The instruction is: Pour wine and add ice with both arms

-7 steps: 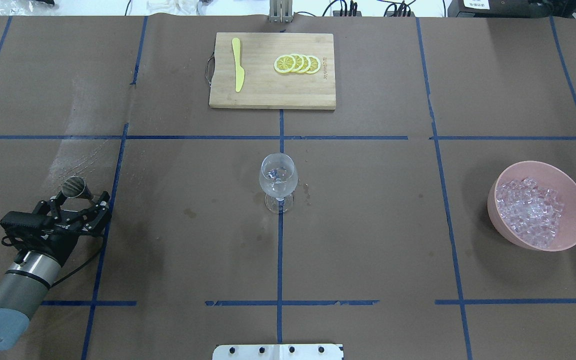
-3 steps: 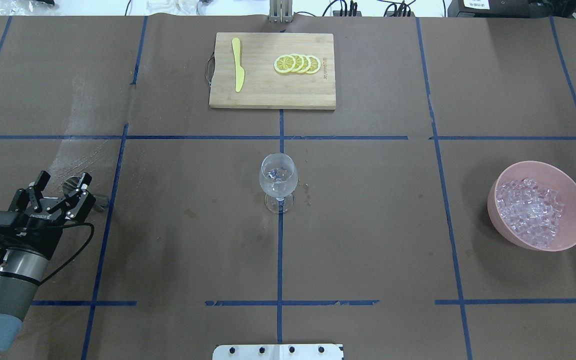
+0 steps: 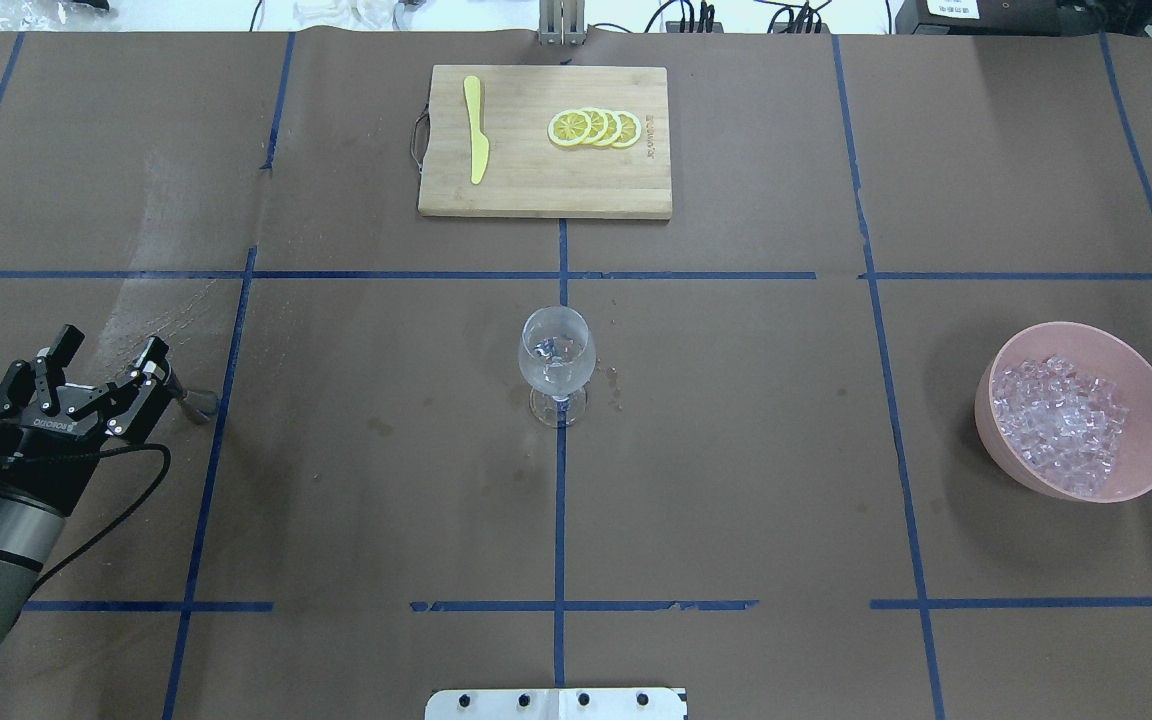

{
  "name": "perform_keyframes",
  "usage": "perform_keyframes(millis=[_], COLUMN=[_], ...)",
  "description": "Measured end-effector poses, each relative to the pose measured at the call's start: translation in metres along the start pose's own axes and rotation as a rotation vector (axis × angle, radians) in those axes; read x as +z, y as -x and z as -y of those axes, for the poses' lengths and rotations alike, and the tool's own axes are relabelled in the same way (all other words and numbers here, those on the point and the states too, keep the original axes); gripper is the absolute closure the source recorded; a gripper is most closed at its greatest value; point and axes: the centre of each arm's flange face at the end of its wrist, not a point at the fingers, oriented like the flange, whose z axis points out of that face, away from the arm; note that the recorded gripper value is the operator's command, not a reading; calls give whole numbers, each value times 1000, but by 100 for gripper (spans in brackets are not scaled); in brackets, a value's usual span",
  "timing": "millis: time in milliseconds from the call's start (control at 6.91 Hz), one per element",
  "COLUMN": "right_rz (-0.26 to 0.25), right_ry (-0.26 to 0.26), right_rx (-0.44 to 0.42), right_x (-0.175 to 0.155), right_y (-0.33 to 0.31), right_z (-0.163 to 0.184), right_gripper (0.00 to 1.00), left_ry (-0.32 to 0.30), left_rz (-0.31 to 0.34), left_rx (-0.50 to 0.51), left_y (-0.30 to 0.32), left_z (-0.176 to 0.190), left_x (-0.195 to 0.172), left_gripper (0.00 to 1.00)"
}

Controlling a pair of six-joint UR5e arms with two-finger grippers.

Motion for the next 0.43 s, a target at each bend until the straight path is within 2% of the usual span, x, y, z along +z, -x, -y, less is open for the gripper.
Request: perform_keyframes(millis=[145, 434], right_rz=[0, -1], right_ry=[0, -1], right_rx=[-1, -2], right_x=[0, 0], right_y=[0, 0], right_z=[0, 1], right_gripper=[0, 0], left_ry=[35, 140], left_rz=[-48, -128], left_rx=[47, 216], left_y=[14, 68], left_z=[12, 54], left_x=[14, 56], left_gripper=[1, 1])
